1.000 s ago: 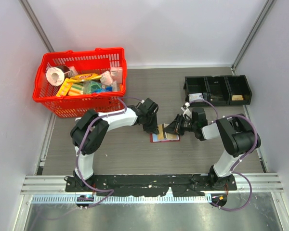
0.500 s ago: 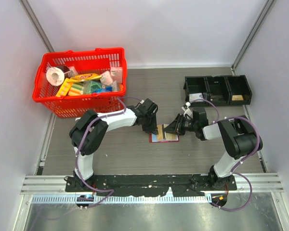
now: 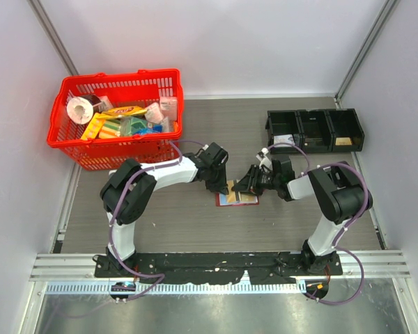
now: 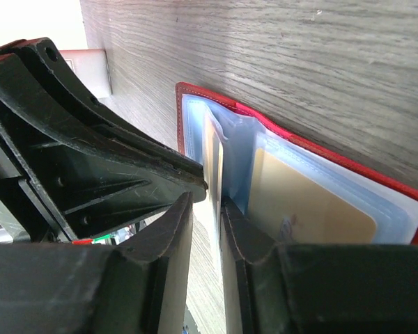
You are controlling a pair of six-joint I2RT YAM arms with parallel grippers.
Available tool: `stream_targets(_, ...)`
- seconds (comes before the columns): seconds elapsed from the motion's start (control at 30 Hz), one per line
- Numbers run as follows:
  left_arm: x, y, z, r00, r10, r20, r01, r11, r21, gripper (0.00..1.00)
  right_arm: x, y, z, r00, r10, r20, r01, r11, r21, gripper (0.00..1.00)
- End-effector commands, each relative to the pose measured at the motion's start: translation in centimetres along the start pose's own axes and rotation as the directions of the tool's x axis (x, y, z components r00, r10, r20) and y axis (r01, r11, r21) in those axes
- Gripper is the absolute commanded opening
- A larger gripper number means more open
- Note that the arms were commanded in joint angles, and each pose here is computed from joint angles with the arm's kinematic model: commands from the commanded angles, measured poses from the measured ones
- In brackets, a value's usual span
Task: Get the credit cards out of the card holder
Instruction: Remove the credit card from the card holder.
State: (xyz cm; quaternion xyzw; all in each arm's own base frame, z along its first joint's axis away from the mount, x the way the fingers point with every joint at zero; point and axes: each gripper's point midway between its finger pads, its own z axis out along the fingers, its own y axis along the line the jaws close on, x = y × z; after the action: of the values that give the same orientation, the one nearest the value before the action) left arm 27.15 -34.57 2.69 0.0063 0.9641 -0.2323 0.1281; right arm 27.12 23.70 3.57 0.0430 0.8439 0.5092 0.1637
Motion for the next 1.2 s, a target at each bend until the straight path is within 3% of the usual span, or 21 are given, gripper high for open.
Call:
stream_targets(0.0, 1.7, 3.8, 0.6, 0.999, 0.015, -0.044, -0.020, 0.992, -0.127, 0.18, -1.0, 1.8, 0.5, 0.998, -0.060, 0.017, 0.061, 0.996, -0.060, 0.25)
stream_targets(0.17, 2.1, 4.9, 0.7, 0.998, 0.012, -0.064, -0.023, 0.984, -0.176, 0.17, -2.1, 2.3, -1.2, 0.997, -0.036, 0.064, 0.042, 0.994, -0.103, 0.17)
stream_targets(0.5, 2.1, 5.0, 0.6, 0.998, 0.019, -0.064, -0.030, 0.983, -0.179, 0.17, -2.4, 2.7, -2.5, 0.996, -0.005, 0.087, 0.017, 0.990, -0.140, 0.16)
stream_targets(0.57, 2.2, 5.0, 0.6, 0.998, 0.018, -0.067, -0.030, 0.984, -0.177, 0.17, -2.4, 2.3, -2.8, 0.996, -0.001, 0.093, 0.013, 0.991, -0.130, 0.15)
stream_targets(0.77, 2.2, 5.0, 0.6, 0.998, 0.017, -0.064, -0.028, 0.984, -0.176, 0.17, -2.2, 1.1, -2.7, 0.996, -0.004, 0.091, 0.012, 0.996, -0.084, 0.01)
stream_targets(1.17, 2.4, 5.4, 0.4, 0.998, 0.016, -0.056, -0.026, 0.984, -0.177, 0.17, -2.6, -1.3, -5.2, 0.991, -0.028, 0.128, 0.016, 0.996, 0.090, 0.01)
